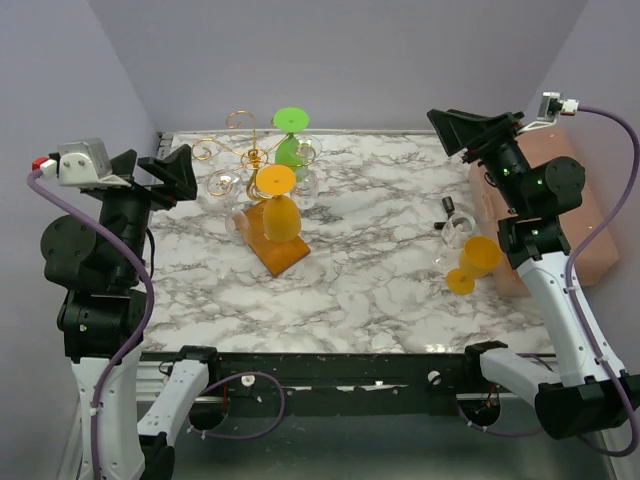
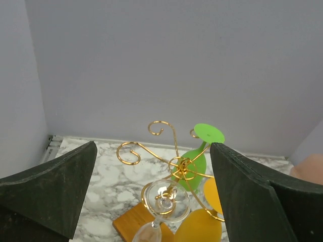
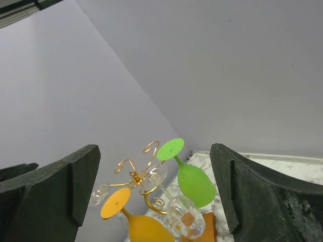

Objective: Take the wine glass off the wine glass rack

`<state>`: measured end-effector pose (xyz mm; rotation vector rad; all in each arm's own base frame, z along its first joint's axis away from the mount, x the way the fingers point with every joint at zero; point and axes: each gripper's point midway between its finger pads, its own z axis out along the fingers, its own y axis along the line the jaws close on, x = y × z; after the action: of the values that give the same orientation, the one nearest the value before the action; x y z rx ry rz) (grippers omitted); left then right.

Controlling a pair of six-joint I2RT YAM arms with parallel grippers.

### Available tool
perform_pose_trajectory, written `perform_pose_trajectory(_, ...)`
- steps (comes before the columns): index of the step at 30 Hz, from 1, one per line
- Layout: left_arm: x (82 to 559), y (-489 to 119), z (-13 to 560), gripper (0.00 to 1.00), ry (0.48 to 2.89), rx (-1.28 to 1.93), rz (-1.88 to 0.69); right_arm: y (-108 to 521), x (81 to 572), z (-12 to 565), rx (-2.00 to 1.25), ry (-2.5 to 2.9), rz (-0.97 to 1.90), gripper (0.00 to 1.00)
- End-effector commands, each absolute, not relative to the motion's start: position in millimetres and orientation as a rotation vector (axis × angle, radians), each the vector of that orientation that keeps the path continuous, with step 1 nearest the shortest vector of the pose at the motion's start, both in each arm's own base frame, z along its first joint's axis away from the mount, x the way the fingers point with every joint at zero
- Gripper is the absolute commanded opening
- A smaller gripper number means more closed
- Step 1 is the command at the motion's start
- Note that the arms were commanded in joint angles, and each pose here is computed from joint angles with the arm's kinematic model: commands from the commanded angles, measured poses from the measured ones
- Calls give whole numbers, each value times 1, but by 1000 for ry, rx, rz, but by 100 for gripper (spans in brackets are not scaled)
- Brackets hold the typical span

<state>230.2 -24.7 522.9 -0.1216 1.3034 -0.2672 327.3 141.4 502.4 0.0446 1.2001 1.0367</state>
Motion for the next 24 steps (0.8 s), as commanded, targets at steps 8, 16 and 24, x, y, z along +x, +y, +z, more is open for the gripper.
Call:
perform_pose_trajectory(8,268,-19,455,97,1378,-146,-219,151,327,447,19,1342,1049,100)
perform_pose_trajectory(16,276,-18,441,97,1367,-134,-203,147,340,433,138,1509,1032,100)
perform_pose_trajectory(24,273,-9,435,97,1354,-162,-169,158,327,447,174,1437,1219,100)
